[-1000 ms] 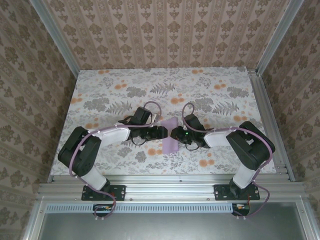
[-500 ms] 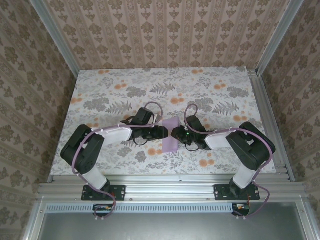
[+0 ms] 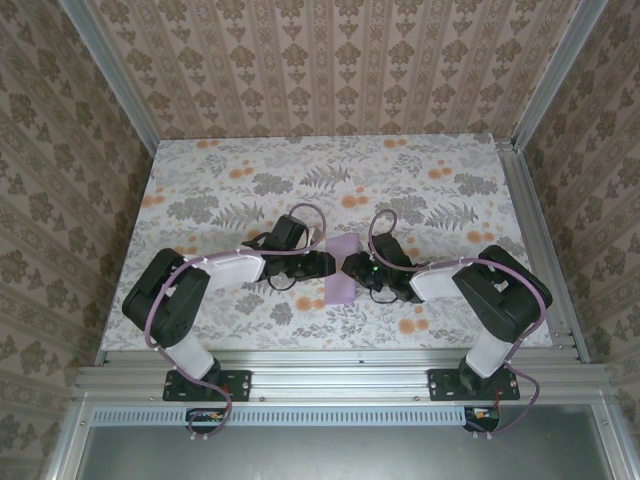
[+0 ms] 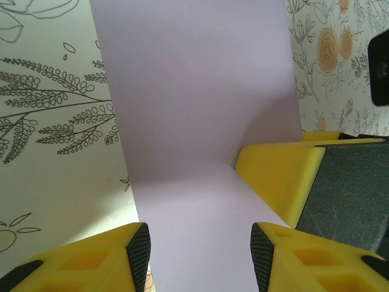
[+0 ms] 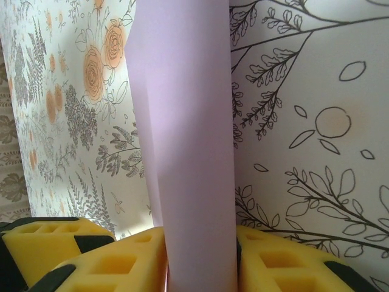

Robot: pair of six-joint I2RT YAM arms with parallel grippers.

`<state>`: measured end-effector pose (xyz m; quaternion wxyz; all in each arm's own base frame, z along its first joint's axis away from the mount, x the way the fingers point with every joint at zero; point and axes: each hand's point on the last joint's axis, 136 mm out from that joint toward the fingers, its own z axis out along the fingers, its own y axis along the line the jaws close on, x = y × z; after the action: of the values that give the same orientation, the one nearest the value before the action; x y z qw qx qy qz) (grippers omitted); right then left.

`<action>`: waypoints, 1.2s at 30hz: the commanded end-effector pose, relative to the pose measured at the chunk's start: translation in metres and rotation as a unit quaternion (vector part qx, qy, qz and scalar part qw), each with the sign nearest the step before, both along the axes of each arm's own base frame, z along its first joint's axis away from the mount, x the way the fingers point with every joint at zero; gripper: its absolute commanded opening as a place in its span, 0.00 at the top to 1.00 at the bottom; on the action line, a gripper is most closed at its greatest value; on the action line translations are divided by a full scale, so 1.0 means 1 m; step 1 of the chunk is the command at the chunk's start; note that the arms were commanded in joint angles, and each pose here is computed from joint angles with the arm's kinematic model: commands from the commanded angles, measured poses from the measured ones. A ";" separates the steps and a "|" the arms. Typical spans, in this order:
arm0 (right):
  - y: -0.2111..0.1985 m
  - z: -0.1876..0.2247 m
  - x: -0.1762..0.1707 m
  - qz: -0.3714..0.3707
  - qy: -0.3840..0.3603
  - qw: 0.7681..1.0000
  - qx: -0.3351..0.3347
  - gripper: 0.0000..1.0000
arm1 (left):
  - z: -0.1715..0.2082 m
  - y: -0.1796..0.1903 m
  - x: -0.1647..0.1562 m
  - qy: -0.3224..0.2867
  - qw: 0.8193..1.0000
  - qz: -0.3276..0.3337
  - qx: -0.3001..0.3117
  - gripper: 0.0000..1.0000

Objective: Fold a paper plane with a square sheet of paper (pick it up from the middle)
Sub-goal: Hold the square sheet of paper at the center of the table.

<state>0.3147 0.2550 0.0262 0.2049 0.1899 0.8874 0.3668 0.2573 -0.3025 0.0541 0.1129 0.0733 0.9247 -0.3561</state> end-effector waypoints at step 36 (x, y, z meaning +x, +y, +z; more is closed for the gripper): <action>-0.056 0.018 -0.011 -0.011 -0.004 0.991 -0.133 0.46 | -0.050 -0.011 -0.004 0.041 0.996 -0.034 0.064 0.53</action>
<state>0.3074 0.2145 0.0439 0.2354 0.1856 0.9100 0.2866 0.2649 -0.3200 0.0300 0.0844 0.0863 0.9340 -0.3363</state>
